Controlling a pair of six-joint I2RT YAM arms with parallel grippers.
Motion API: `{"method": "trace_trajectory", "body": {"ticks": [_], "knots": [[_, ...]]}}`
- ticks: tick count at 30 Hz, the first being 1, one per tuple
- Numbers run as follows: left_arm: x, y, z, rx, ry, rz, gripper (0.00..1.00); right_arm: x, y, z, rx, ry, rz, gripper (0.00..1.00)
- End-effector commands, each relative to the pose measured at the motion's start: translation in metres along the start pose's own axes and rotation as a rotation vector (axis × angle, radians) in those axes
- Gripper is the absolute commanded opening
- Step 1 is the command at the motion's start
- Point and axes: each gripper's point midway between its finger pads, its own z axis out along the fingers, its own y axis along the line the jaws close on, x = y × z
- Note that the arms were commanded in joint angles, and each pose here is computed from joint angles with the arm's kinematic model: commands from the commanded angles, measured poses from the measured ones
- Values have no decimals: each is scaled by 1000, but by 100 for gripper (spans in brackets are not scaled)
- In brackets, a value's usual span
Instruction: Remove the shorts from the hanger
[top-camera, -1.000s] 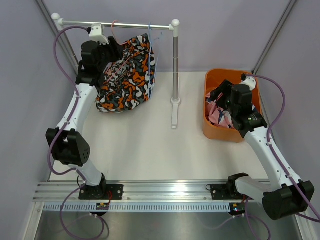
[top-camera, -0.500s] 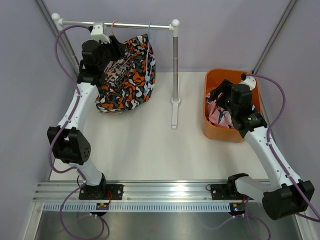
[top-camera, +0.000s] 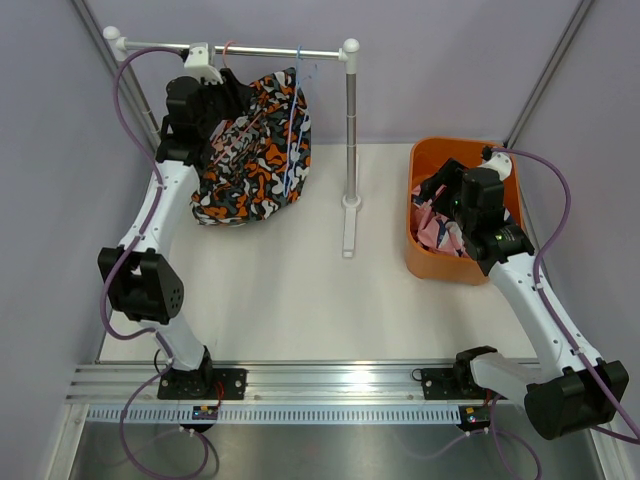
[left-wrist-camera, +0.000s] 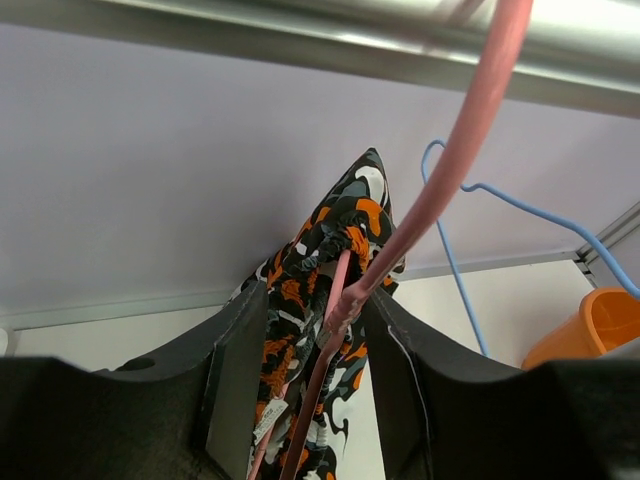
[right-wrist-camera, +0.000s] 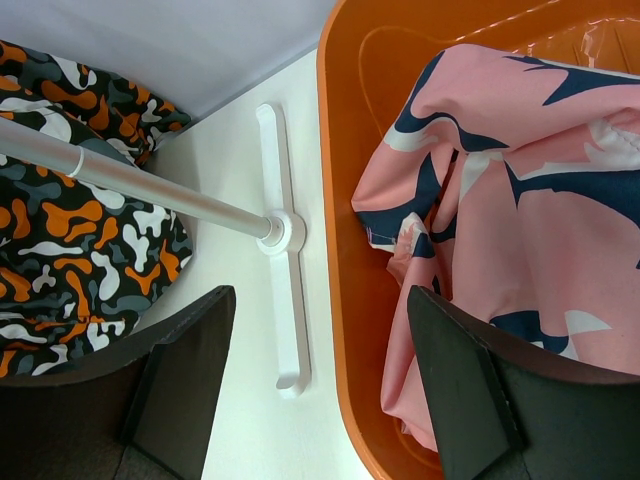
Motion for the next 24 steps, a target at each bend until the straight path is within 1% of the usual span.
{"method": "trace_trajectory", "body": {"ticks": [1,5,6,8,9,11,12,15,22,24], "knots": [[-27,-9,1,45,-71,10,45,-8,3,3,-8,-34,-12,79],[-26,-10,2,51,-66,9,40,-8,2,3,-8,-33,-13,79],[-25,-10,3,51,-64,9,34,-7,2,4,-6,-31,-13,79],[-26,-11,2,54,-71,8,28,-8,3,4,-10,-33,-12,79],[-28,-12,1,58,-74,7,19,-8,3,3,-10,-33,-12,79],[-29,-14,0,68,-75,11,9,-8,2,3,-8,-33,-13,79],[-32,-16,-2,75,-79,11,0,-8,2,3,-9,-32,-12,79],[-39,-21,-7,91,-95,19,0,-8,2,3,-9,-32,-14,79],[-76,-35,-34,107,-160,60,0,-7,3,5,-10,-29,-14,79],[-87,-44,-45,139,-190,83,0,-8,3,5,-11,-30,-14,79]]}}
